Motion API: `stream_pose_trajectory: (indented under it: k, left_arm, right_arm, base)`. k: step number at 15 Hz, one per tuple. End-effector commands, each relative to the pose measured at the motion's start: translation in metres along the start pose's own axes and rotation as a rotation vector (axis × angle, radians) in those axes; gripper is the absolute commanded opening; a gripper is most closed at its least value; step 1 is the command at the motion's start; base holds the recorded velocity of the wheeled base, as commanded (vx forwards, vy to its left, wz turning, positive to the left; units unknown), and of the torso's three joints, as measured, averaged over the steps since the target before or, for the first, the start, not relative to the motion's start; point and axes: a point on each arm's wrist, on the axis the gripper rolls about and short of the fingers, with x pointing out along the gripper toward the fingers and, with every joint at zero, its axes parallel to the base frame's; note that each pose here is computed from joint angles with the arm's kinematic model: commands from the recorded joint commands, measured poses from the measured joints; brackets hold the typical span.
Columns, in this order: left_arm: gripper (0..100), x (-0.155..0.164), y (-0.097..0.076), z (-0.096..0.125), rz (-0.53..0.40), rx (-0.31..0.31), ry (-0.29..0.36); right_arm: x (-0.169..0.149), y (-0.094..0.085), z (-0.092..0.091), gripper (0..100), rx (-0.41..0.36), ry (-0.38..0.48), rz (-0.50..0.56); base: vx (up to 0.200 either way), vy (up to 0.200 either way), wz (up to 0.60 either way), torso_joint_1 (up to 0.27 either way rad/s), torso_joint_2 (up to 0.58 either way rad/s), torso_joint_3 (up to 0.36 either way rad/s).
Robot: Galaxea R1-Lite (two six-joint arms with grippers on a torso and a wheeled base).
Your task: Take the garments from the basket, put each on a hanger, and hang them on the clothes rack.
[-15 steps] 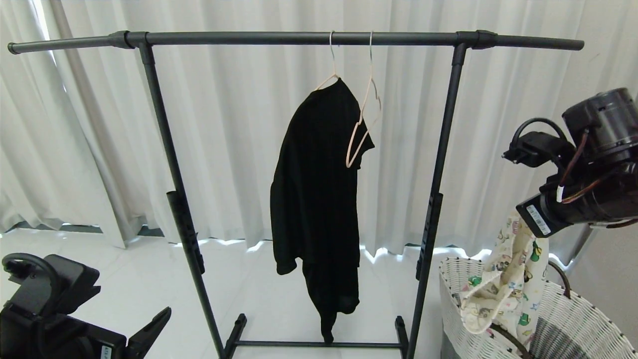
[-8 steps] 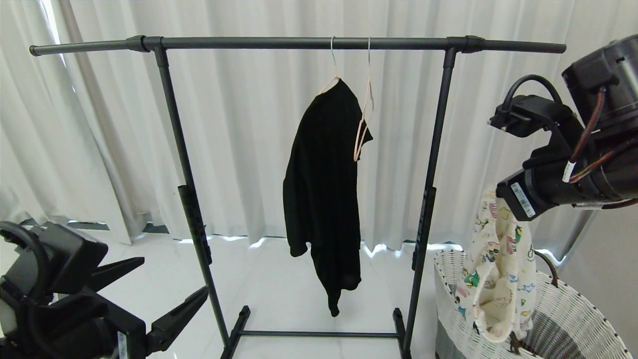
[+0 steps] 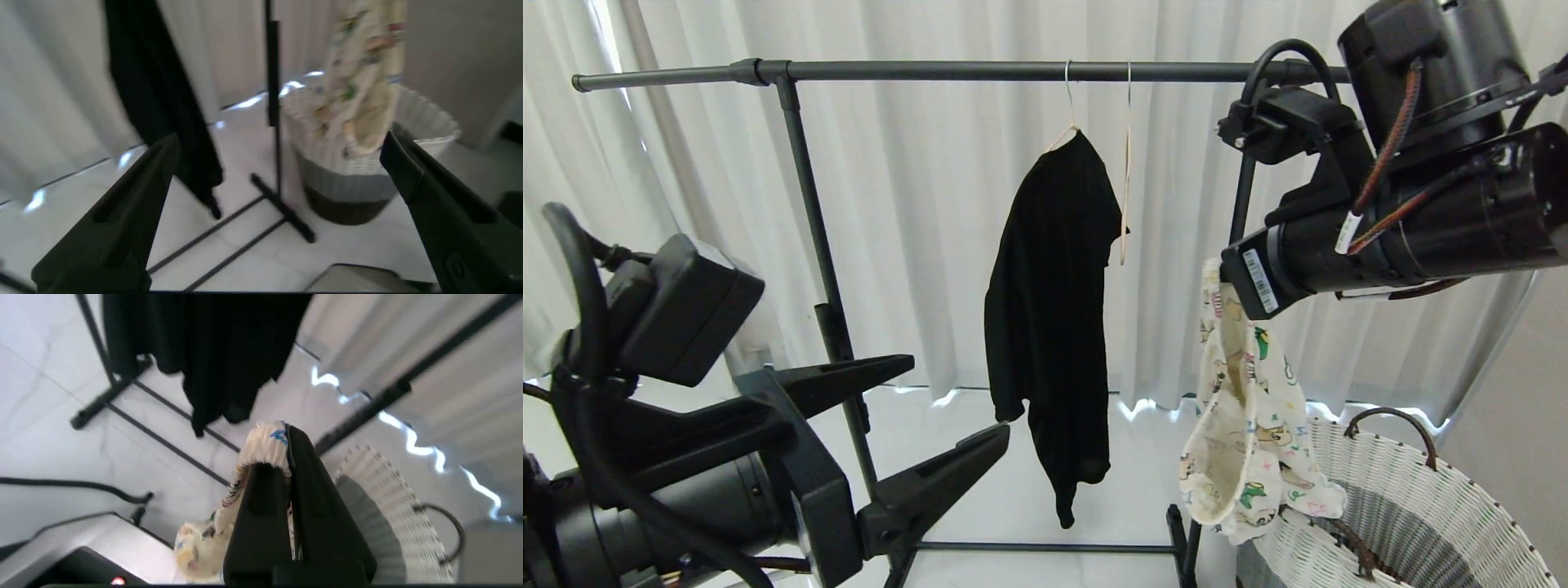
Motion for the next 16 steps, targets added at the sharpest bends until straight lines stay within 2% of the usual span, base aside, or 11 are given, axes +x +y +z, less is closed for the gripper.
stream_pose_trajectory:
  k: [1, 5, 9, 12, 14, 16]
  left_arm:
    - [100, 0.012, -0.004, -0.001, -0.020, 0.002, 0.029]
    - [100, 0.011, -0.004, -0.001, -0.021, -0.049, 0.028]
    - [100, 0.011, -0.008, -0.003, -0.041, -0.046, 0.036]
    - [100, 0.010, -0.008, -0.015, -0.034, -0.044, 0.076]
    - [100, 0.009, -0.009, -0.021, -0.040, -0.041, 0.093]
    - [100, 0.009, -0.010, -0.022, -0.041, -0.040, 0.099]
  right_arm:
    - [0.018, 0.022, 0.005, 0, -0.029, 0.008, 0.044]
    - [0.025, 0.048, 0.017, 0, -0.032, -0.028, 0.099]
    - [0.029, 0.079, 0.022, 0, -0.061, -0.049, 0.164]
    - [0.024, 0.100, 0.021, 0, -0.086, -0.056, 0.212]
    - [0.018, 0.112, 0.019, 0, -0.077, -0.058, 0.246]
    - [0.014, 0.117, 0.019, 0, -0.082, -0.062, 0.259]
  base:
    - [0.000, 0.000, 0.00, 0.000, 0.00, 0.000]
    - [0.000, 0.000, 0.00, 0.000, 0.00, 0.000]
    - [0.000, 0.000, 0.00, 0.000, 0.00, 0.000]
    - [0.000, 0.000, 0.00, 0.000, 0.00, 0.000]
    - [0.000, 0.000, 0.00, 0.000, 0.00, 0.000]
    - [0.000, 0.000, 0.00, 0.000, 0.00, 0.000]
